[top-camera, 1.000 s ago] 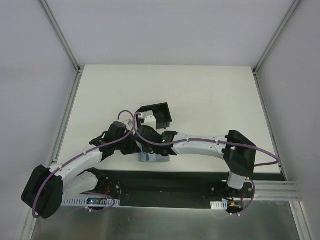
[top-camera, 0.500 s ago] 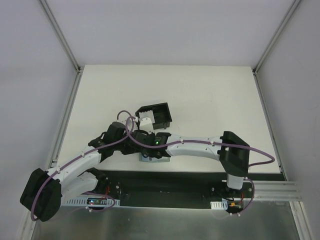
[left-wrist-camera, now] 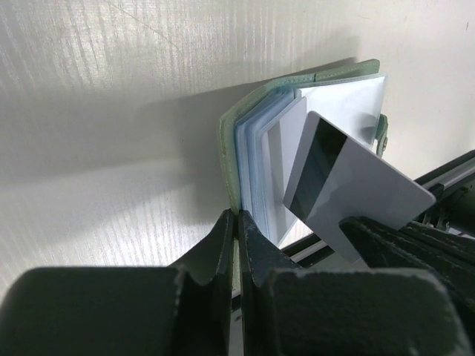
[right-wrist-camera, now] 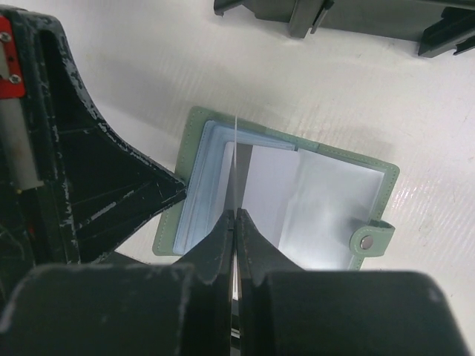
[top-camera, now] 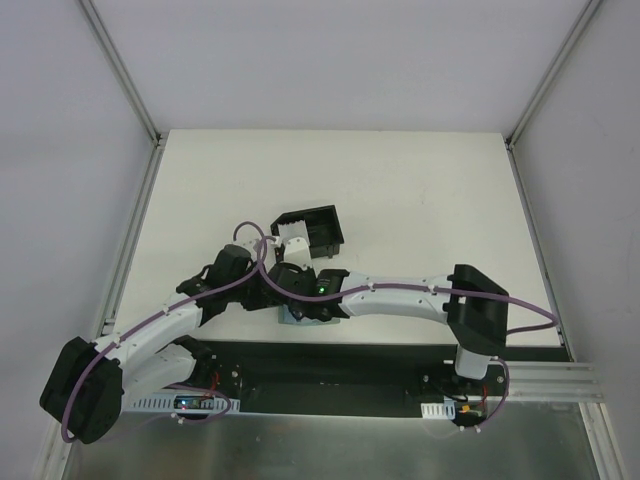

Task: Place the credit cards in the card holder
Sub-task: Turn over the card slot in the card holder.

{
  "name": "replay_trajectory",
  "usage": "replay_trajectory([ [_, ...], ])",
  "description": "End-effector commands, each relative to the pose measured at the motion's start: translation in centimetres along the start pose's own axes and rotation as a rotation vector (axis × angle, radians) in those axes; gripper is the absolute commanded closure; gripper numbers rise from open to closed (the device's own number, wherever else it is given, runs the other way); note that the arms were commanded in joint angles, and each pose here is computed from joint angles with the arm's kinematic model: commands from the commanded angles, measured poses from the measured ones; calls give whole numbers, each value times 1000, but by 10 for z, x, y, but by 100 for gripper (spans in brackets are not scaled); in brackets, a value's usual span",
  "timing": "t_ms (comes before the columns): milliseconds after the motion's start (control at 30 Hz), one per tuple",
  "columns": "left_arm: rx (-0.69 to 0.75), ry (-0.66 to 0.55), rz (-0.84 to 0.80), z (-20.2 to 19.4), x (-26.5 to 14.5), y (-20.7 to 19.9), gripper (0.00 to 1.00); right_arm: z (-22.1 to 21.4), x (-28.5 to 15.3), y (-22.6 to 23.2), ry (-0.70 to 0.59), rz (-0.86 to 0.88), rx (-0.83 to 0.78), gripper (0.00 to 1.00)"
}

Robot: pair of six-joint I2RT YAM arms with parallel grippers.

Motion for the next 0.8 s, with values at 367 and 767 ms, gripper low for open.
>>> replay_trajectory([
  [367, -4, -9, -31, 1, -2, -3, 100, 23, -20, 2, -114, 108, 91, 100],
  [767, -3, -11, -37, 1, -2, -4, 100, 12, -5, 5, -61, 120, 97, 100],
])
Point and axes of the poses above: each gripper's point midway between its finger pads, its own x axis out along the fingers, its own y axis along the line the jaws close on, z = x × y, the point moved 7 cm from there along -x, back along the fingers, and after that the axes turned 8 degrees about -x, right-handed, at the moved point
